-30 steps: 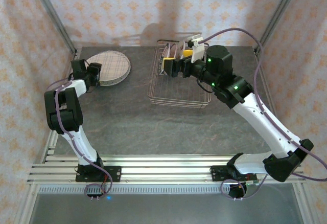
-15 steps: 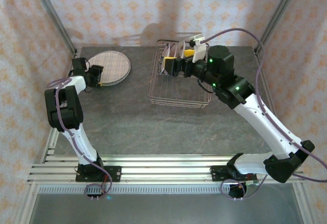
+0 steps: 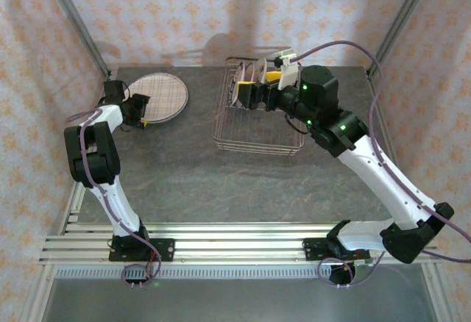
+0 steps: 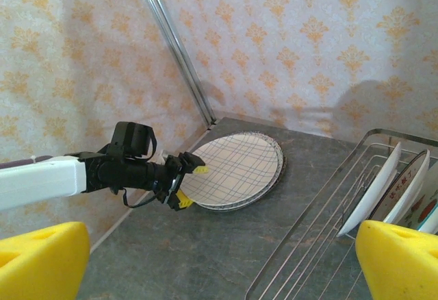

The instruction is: Unload the plates from the dish rack

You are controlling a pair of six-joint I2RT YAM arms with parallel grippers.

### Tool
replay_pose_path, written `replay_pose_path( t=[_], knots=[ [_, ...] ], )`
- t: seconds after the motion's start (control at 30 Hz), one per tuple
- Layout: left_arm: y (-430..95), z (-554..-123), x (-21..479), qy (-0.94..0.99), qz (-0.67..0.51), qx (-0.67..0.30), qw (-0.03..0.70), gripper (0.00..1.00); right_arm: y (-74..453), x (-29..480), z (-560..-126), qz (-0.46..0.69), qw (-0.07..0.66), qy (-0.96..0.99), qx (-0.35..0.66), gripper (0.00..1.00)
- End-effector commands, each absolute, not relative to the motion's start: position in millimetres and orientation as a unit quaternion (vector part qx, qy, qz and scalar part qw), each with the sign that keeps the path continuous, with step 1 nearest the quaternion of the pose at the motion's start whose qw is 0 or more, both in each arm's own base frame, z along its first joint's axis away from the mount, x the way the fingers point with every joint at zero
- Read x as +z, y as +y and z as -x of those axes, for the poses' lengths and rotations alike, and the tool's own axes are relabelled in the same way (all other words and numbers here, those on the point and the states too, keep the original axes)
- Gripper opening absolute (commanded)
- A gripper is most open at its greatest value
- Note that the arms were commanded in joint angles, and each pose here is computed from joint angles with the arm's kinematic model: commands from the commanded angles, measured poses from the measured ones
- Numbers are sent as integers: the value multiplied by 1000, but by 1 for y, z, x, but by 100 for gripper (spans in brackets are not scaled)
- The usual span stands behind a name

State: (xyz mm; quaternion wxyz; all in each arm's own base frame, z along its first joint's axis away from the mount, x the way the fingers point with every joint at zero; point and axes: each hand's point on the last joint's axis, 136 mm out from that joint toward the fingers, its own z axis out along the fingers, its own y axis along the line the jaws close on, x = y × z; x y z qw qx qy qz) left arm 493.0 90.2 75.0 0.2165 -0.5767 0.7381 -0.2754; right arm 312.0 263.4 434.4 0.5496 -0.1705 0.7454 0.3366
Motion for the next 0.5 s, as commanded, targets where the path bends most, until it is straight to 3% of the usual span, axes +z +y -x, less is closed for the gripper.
replay_pose_path(
  t=[0.0,0.47],
  knots=[
    [94,-490,69,747,578,-260,203,73,256,449,-303,161,560,737,342,99],
    [96,-482,77,763,574,-233,184,75,255,447,-302,155,557,740,344,99]
  ],
)
